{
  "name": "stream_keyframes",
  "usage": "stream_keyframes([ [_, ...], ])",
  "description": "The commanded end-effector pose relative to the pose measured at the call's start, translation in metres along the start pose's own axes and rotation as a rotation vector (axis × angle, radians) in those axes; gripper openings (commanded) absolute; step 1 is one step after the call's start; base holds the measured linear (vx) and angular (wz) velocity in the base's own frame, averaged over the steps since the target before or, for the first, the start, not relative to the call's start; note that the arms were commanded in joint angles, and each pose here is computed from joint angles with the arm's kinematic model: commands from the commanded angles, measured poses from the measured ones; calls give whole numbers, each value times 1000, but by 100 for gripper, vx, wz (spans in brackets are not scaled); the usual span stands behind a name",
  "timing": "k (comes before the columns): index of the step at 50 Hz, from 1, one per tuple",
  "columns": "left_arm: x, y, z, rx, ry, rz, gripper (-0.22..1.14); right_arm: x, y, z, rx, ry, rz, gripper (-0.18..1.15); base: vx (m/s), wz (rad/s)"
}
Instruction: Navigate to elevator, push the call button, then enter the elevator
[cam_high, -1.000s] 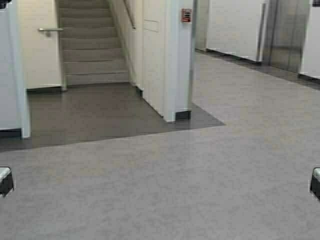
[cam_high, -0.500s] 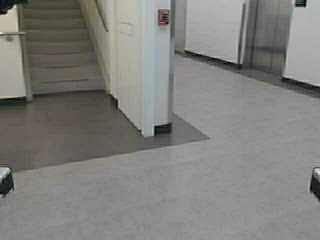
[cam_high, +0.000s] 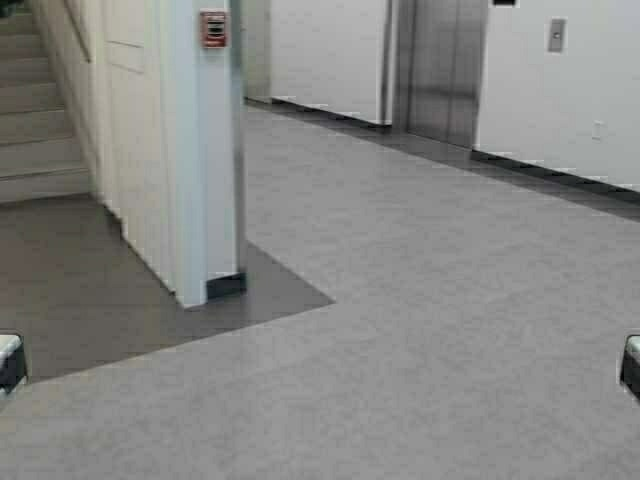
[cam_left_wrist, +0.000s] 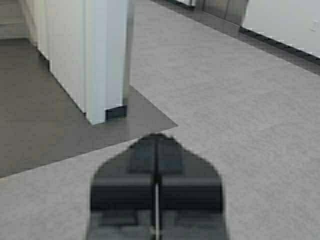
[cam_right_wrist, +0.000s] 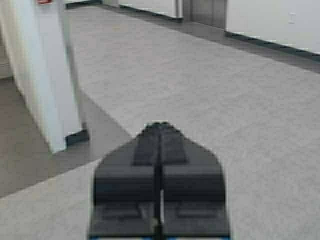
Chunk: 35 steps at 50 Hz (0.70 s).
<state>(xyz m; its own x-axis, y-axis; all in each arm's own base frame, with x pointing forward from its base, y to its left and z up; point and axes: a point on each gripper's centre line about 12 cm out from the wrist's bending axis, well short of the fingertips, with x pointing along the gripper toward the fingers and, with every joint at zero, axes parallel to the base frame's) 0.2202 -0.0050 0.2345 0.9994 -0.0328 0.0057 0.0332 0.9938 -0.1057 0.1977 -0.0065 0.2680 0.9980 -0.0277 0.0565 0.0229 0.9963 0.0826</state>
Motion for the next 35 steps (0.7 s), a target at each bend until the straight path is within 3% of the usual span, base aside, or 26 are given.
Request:
stream_keyframes([
  [1, 4, 0, 7, 3, -20, -2, 2, 3, 1, 7, 6, -21, 5, 5, 77, -16],
  [19, 6, 0, 5, -3, -11, -1, 2, 3, 1, 5, 6, -13, 5, 5, 81, -18],
  [35, 4, 0, 7, 0, -21, -2, 2, 3, 1, 7, 8, -21, 4, 5, 79, -37],
])
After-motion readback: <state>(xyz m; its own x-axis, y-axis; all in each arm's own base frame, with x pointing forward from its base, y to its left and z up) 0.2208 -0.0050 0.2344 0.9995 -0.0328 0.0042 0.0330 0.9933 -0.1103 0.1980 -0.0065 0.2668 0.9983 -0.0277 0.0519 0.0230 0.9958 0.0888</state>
